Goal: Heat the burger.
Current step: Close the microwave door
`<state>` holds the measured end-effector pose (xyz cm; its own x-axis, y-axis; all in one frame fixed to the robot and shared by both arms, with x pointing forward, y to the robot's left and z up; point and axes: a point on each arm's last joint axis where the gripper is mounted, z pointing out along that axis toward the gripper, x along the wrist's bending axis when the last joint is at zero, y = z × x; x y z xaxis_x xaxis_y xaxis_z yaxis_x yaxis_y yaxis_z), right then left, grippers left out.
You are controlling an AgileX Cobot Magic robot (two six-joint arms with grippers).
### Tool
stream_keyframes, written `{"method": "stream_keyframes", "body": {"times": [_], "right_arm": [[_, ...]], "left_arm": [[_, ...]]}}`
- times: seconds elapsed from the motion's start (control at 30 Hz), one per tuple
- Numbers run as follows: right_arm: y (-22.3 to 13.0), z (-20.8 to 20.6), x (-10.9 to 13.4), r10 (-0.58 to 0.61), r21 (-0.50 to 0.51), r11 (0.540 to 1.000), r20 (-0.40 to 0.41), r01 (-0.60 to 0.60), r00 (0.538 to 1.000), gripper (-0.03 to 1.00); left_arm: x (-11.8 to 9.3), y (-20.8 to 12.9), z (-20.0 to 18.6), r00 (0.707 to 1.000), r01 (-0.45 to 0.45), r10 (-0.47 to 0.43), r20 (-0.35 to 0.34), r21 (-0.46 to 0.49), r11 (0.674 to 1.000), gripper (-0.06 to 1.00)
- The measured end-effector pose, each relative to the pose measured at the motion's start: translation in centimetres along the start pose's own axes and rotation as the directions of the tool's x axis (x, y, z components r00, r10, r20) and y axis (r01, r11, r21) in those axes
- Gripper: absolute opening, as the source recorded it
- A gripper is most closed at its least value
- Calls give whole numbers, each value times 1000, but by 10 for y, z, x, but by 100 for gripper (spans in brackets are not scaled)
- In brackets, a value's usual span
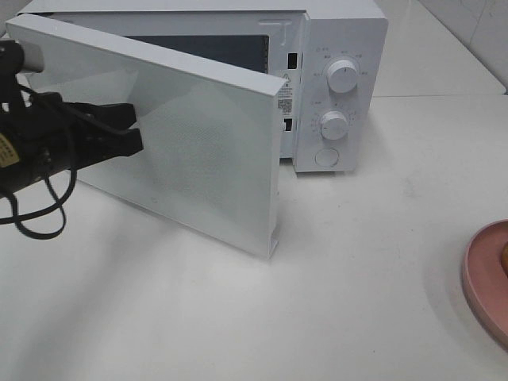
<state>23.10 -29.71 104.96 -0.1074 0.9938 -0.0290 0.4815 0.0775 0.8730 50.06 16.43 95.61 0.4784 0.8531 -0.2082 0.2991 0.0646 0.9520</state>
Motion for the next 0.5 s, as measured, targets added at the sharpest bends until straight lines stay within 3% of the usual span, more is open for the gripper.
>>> {"method": "stream_keyframes", "body": {"times": [0.5], "right_arm": [[0,0,0,0,0,1000,0,0,1000,76]], "left_arm": [[-34,13,68,997,24,-19,72,-67,997,0]]}}
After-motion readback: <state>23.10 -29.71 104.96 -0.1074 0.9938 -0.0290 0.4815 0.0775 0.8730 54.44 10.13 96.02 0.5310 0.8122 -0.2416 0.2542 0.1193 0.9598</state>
